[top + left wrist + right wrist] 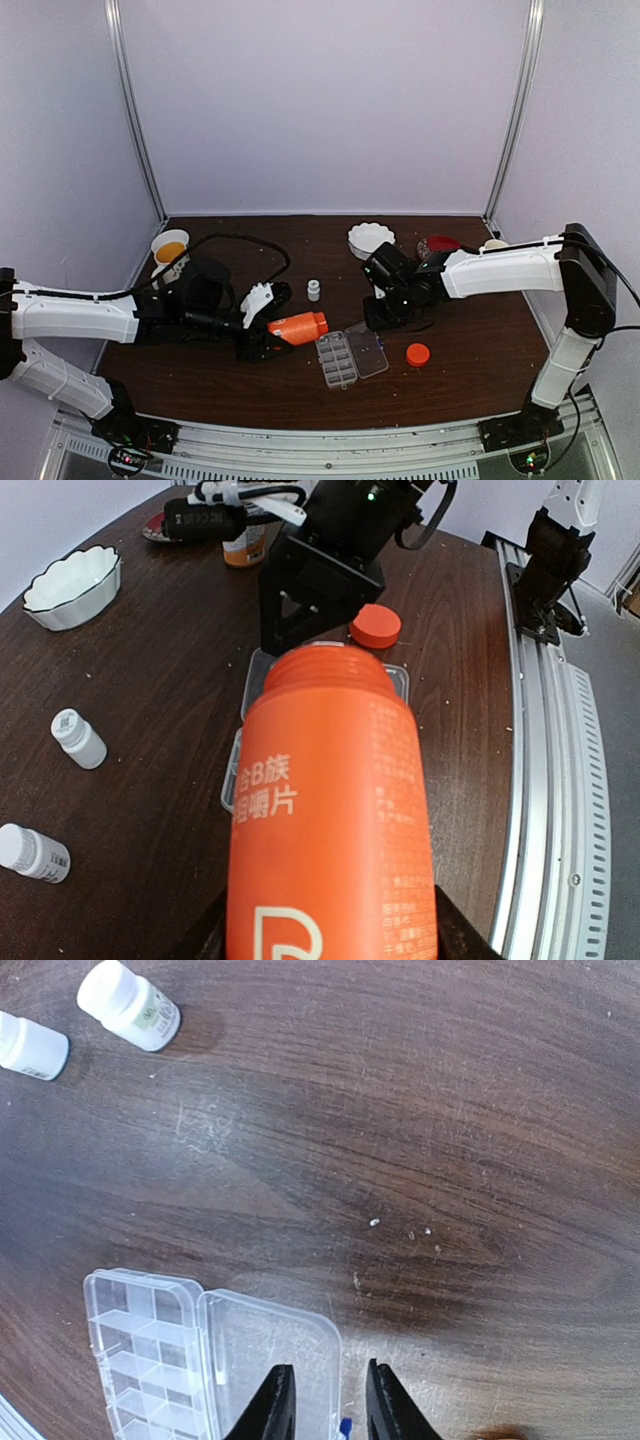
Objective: Sort the pills into containers
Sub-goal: Pour the pill into the compartment of the pill container.
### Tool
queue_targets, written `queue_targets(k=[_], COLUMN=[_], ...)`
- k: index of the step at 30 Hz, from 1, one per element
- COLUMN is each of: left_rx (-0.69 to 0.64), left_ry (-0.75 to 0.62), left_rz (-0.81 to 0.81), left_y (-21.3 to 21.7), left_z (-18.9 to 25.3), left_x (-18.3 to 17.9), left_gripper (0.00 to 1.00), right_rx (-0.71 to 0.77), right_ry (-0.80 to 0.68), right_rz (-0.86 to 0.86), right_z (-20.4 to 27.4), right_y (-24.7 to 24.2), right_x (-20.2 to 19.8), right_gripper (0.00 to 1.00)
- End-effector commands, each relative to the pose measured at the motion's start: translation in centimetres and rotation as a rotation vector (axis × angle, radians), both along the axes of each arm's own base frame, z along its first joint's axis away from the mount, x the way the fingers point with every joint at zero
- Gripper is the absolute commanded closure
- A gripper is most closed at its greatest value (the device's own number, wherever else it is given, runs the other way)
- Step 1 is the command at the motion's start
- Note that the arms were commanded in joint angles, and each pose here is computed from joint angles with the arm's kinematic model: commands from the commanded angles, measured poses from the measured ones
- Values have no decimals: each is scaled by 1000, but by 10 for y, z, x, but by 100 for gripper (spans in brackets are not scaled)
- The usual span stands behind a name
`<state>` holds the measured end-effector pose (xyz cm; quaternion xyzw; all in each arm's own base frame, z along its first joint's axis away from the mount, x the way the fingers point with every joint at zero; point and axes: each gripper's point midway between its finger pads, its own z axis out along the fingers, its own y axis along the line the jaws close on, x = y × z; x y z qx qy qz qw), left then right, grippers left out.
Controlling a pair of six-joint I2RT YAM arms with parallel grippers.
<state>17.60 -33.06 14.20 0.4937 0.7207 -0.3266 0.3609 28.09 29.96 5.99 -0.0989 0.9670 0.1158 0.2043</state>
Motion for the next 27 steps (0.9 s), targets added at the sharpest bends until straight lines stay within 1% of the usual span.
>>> queue_targets(k=[1,4,8,12,18,27], left_rx=[-39,-44,-44,-12,6,5], left_ry=[0,-8,-5,27,58,98], left_rz=[-15,-11,-17,-22,-39,-51], left_y=[-7,-6,-7,-9,-11,-11], left_z=[12,15,13,1,-7,-17], left_x=[-1,0,-1,-1,-8,-21], left_gripper=[100,100,100,100,100,100], right_rx=[32,85,94,127,250,235], right_ry=[-43,-54,-70,-58,-21,23], right_rz=[6,55,111,132,198,225], right_z=[25,38,50,49,47,27], right_y=[-1,5,10,12,39,64], right_x=[-1,-9,-22,-31,-49,-54], right_gripper=[74,74,75,76,76,77])
